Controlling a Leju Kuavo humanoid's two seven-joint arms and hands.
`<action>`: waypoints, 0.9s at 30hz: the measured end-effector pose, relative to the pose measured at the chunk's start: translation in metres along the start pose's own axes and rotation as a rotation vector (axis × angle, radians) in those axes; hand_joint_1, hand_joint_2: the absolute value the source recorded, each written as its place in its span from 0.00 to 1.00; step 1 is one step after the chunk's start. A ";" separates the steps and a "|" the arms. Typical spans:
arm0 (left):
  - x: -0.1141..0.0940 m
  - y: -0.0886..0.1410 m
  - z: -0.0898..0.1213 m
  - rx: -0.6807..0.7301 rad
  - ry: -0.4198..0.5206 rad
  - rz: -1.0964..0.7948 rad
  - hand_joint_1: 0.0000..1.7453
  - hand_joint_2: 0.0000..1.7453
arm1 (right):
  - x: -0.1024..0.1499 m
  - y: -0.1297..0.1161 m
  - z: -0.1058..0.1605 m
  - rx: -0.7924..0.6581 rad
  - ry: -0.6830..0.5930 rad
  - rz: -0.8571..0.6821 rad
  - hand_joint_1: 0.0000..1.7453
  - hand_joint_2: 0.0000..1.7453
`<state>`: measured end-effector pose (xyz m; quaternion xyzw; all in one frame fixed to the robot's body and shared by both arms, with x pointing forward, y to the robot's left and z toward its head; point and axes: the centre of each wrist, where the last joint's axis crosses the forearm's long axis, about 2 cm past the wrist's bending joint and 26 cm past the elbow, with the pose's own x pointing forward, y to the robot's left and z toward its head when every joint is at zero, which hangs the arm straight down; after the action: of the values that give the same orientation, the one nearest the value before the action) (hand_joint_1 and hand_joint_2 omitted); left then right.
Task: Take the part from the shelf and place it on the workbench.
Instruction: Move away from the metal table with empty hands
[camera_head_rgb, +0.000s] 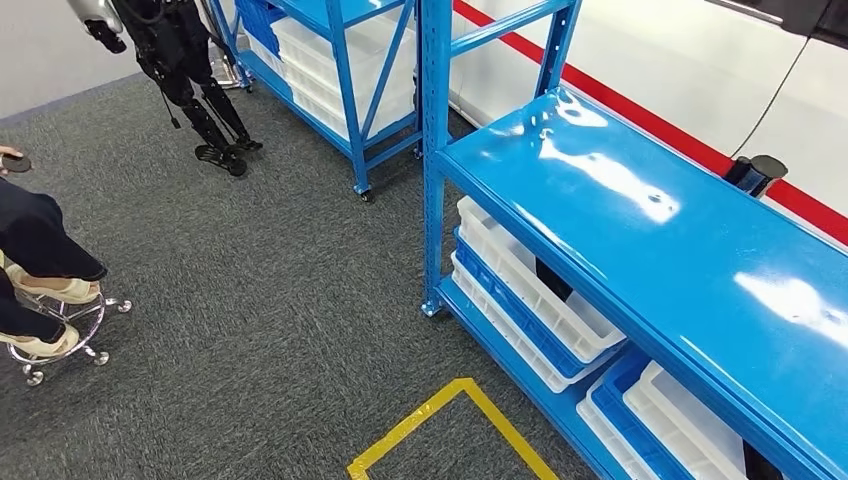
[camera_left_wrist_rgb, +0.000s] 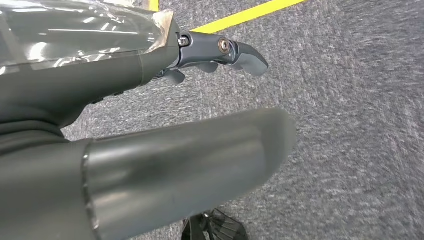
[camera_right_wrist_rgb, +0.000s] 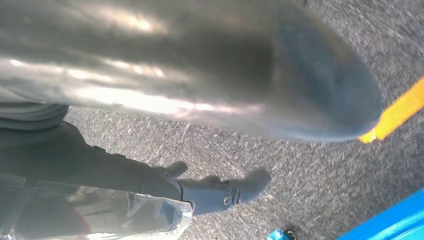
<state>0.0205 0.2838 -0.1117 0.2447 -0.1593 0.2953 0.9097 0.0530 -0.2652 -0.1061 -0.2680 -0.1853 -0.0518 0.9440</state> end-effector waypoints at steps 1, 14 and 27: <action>0.001 0.000 0.000 0.000 -0.001 0.000 0.00 0.00 | 0.000 0.000 0.000 0.000 0.000 0.000 0.00 0.00; 0.000 0.000 0.000 -0.016 0.000 0.001 0.00 0.00 | 0.002 0.001 0.000 -0.001 0.005 0.000 0.00 0.00; -0.001 0.000 0.001 -0.026 0.004 -0.005 0.00 0.00 | -0.003 -0.001 0.001 -0.004 0.016 0.004 0.00 0.00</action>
<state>0.0197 0.2826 -0.1119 0.2324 -0.1606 0.2913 0.9140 0.0494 -0.2653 -0.1065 -0.2700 -0.1773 -0.0526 0.9449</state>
